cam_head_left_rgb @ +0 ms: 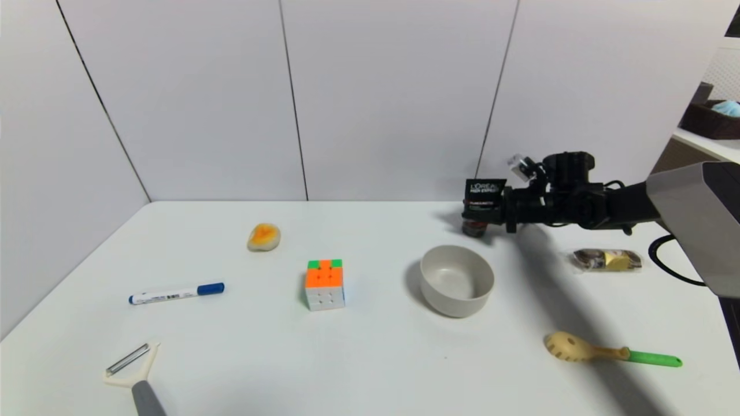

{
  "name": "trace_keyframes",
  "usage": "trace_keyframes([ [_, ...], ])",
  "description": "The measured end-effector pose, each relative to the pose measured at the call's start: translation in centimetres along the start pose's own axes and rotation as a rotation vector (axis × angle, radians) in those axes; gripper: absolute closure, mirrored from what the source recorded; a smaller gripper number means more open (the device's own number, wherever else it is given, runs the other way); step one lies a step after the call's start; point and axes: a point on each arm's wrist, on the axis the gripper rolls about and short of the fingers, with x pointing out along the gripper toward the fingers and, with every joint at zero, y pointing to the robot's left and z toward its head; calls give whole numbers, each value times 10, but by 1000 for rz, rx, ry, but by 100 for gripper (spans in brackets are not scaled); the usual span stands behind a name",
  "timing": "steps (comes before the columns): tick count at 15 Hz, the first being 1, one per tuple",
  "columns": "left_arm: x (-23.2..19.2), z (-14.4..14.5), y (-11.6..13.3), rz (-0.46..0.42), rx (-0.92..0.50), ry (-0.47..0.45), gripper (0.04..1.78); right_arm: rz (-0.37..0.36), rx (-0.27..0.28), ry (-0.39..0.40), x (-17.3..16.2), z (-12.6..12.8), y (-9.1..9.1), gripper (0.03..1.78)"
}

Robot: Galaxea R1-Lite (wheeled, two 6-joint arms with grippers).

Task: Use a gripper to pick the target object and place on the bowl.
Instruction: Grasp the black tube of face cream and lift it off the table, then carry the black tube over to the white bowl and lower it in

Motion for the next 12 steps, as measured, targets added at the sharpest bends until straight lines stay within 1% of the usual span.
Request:
trace_keyframes([
  [2,0,0,0,0,0,0,13,-2,-2,-1,-1,0,-1,104],
  [3,0,0,0,0,0,0,13,-3,-2,-1,-2,0,-1,136],
  [4,0,0,0,0,0,0,13,-5,-5,-2,-2,1,-1,143],
  [10,0,0,0,0,0,0,13,-5,-1,0,-3,2,0,143],
  [12,0,0,0,0,0,0,13,-5,14,5,-6,7,2,143],
])
